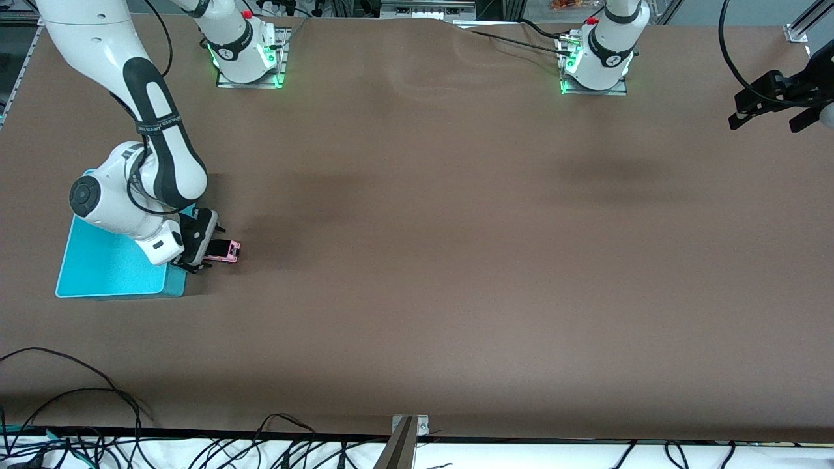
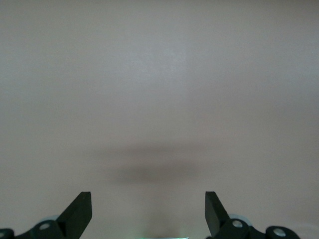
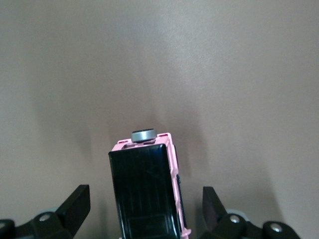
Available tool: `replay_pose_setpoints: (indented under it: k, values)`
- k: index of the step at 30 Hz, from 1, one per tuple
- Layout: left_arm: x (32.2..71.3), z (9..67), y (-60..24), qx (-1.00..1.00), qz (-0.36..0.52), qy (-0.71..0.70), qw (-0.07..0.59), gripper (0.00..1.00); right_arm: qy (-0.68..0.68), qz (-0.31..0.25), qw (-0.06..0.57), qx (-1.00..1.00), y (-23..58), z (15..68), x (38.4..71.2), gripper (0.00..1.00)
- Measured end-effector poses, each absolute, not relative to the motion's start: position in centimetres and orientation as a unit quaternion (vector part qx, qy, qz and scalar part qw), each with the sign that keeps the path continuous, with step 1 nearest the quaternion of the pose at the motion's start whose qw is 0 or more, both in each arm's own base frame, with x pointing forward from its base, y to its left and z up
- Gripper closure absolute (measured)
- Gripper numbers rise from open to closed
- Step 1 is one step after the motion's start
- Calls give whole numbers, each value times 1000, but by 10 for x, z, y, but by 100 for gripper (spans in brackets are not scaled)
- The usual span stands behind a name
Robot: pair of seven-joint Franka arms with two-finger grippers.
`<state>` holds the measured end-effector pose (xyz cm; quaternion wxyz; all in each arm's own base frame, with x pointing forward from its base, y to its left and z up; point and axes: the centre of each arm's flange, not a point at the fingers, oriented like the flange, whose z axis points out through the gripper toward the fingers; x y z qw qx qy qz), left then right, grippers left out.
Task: Wind and store pink jeep toy
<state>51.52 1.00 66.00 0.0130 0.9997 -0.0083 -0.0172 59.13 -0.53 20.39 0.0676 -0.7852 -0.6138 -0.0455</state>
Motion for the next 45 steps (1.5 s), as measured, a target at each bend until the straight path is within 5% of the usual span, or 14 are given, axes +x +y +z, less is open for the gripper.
replay_pose_setpoints:
  k: [5,8,13,27,45]
  values:
    - [516,659,10,1000,-18,-8,13,0,-612,-41,70,-787,-8,198,590,5]
    - [516,659,10,1000,-18,-8,13,0,-612,-40,70,-787,-9,197,590,26]
    - [516,660,10,1000,-17,-8,13,0,-614,-42,69,-785,-7,199,591,48]
    - [517,659,10,1000,-18,-8,13,0,-643,-62,75,-760,23,256,612,48]
    - [519,656,10,1000,-21,-9,13,0,-680,7,78,-729,-61,374,598,48]
